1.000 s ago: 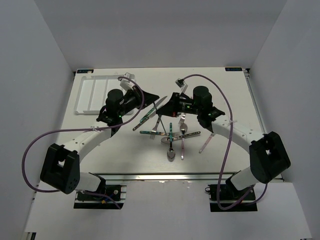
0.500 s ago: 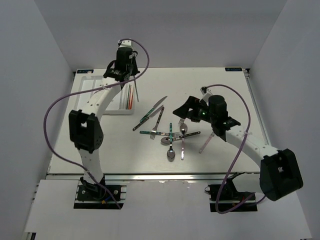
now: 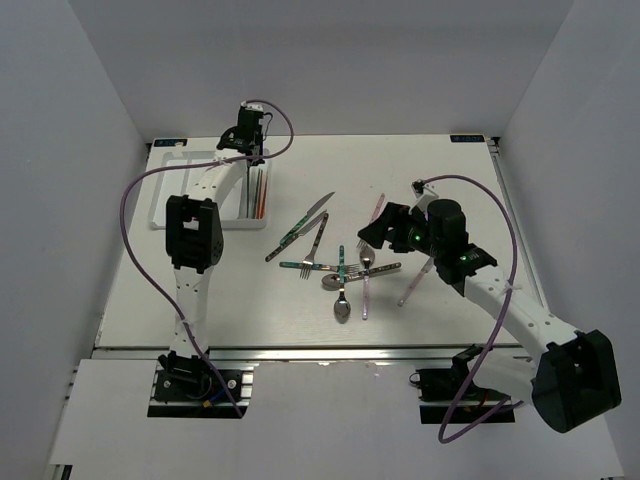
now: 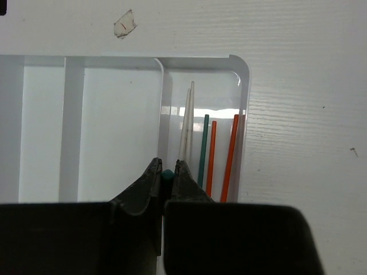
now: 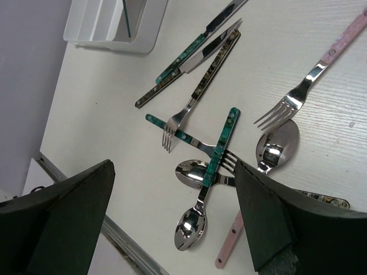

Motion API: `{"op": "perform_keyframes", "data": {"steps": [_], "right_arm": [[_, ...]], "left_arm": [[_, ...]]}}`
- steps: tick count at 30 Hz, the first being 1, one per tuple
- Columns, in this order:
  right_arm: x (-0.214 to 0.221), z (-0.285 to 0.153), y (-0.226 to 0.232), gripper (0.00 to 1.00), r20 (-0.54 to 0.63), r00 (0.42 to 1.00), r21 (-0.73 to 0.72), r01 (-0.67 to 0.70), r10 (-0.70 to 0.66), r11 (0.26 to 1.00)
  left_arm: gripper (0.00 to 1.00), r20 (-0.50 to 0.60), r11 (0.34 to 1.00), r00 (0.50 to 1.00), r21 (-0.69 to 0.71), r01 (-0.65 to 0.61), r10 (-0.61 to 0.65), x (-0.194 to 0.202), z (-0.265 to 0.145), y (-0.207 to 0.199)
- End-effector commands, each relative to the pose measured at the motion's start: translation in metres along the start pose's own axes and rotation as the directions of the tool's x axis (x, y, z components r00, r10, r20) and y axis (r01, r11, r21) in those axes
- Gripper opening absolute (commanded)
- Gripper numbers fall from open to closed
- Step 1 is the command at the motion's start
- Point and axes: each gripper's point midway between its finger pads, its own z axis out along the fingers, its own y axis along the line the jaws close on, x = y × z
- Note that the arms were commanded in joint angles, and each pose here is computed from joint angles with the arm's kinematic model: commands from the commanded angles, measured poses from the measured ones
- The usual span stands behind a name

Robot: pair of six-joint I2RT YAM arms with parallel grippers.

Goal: Sort the eating utensils into containers

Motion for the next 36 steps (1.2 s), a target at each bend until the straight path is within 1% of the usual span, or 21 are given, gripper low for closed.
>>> {"op": "perform_keyframes", "data": {"steps": [1, 2, 4, 5, 7, 8, 10, 11, 13, 15, 16, 18, 19, 21, 22, 23, 26, 29, 31, 32, 36], "right_arm": [[-0.004, 0.002, -0.002, 0.89, 0.008, 0.999, 0.006, 0.037, -0.037, 0.999], [-0.002, 0.004, -0.005, 0.89, -0.001, 0.999, 0.014, 0.038, -0.038, 0.999], [-0.005, 0.006, -0.006, 0.89, 0.002, 0.999, 0.022, 0.045, -0.045, 0.999], [-0.004, 0.008, -0.007, 0.89, -0.006, 0.999, 0.026, 0.045, -0.045, 0.999], [-0.009, 0.011, -0.010, 0.89, -0.003, 0.999, 0.047, 0.054, -0.054, 0.997], [-0.008, 0.014, -0.014, 0.89, -0.013, 0.999, 0.065, 0.052, -0.051, 0.997], [-0.020, 0.017, -0.018, 0.89, 0.007, 0.998, 0.109, 0.063, -0.065, 0.992], [-0.013, 0.019, -0.027, 0.89, -0.029, 0.998, 0.149, 0.056, -0.052, 0.987], [-0.028, 0.021, -0.038, 0.89, 0.002, 0.998, 0.238, 0.054, -0.056, 0.970], [-0.021, 0.025, -0.062, 0.89, -0.053, 0.998, 0.366, 0.057, -0.040, 0.929], [-0.029, 0.031, -0.077, 0.89, -0.050, 0.998, 0.452, 0.065, -0.047, 0.890], [-0.026, 0.033, -0.093, 0.89, -0.082, 0.996, 0.526, 0.074, -0.035, 0.847], [-0.023, 0.035, -0.108, 0.89, -0.095, 0.995, 0.587, 0.079, -0.028, 0.806], [-0.029, 0.036, -0.113, 0.89, -0.088, 0.996, 0.629, 0.062, -0.009, 0.775], [-0.027, 0.039, -0.120, 0.89, -0.092, 0.996, 0.653, 0.066, -0.008, 0.755], [-0.031, 0.042, -0.119, 0.89, -0.078, 0.997, 0.653, 0.056, -0.007, 0.755], [-0.038, 0.062, -0.117, 0.89, -0.085, 0.996, 0.628, 0.065, -0.015, 0.775], [-0.034, 0.080, -0.127, 0.84, -0.130, 0.991, 0.646, 0.090, -0.007, 0.758], [-0.034, 0.094, -0.135, 0.82, -0.151, 0.989, 0.667, 0.099, 0.004, 0.739], [-0.033, 0.098, -0.137, 0.80, -0.157, 0.988, 0.668, 0.101, 0.007, 0.738], [-0.023, 0.118, -0.152, 0.69, -0.181, 0.983, 0.690, 0.105, 0.031, 0.716]], "left_arm": [[0.01, 0.090, 0.999, 0.996, 0.034, 0.004, -0.007, -0.032, -0.022, -0.002], [0.14, 0.069, 0.999, 0.998, 0.037, -0.003, 0.000, -0.024, -0.020, -0.003], [0.27, 0.059, 0.999, 0.998, 0.038, 0.000, -0.002, -0.021, -0.022, -0.003], [0.42, 0.051, 0.999, 0.999, 0.045, 0.003, -0.006, -0.017, -0.023, -0.004], [0.53, 0.076, 0.997, 0.996, 0.066, 0.032, -0.037, -0.027, -0.037, -0.003], [0.65, 0.088, 0.996, 0.995, 0.079, 0.045, -0.051, -0.031, -0.042, -0.004], [0.71, 0.111, 0.993, 0.990, 0.096, 0.071, -0.082, -0.041, -0.060, -0.002], [0.74, 0.118, 0.992, 0.988, 0.099, 0.084, -0.095, -0.045, -0.068, 0.000], [0.92, 0.155, 0.986, 0.978, 0.118, 0.122, -0.140, -0.063, -0.095, 0.005], [0.98, 0.175, 0.980, 0.970, 0.134, 0.146, -0.168, -0.074, -0.120, 0.006], [0.98, 0.218, 0.971, 0.952, 0.153, 0.183, -0.214, -0.091, -0.148, 0.013], [0.98, 0.239, 0.962, 0.936, 0.157, 0.224, -0.257, -0.098, -0.179, 0.021], [0.98, 0.263, 0.944, 0.912, 0.180, 0.276, -0.316, -0.104, -0.210, 0.031], [0.98, 0.266, 0.931, 0.898, 0.206, 0.302, -0.351, -0.098, -0.241, 0.038], [0.98, 0.233, 0.929, 0.905, 0.200, 0.312, -0.355, -0.077, -0.243, 0.039], [0.98, 0.287, 0.916, 0.876, 0.231, 0.330, -0.388, -0.082, -0.280, 0.053], [0.98, 0.301, 0.906, 0.866, 0.274, 0.322, -0.399, -0.043, -0.315, 0.063], [0.98, 0.256, 0.920, 0.898, 0.264, 0.290, -0.357, 0.012, -0.307, 0.063], [0.98, 0.268, 0.925, 0.902, 0.274, 0.264, -0.337, 0.035, -0.314, 0.066], [0.98, 0.226, 0.932, 0.919, 0.242, 0.269, -0.324, 0.063, -0.298, 0.066], [0.98, 0.138, 0.933, 0.942, 0.241, 0.269, -0.307, 0.118, -0.281, 0.058]]}}
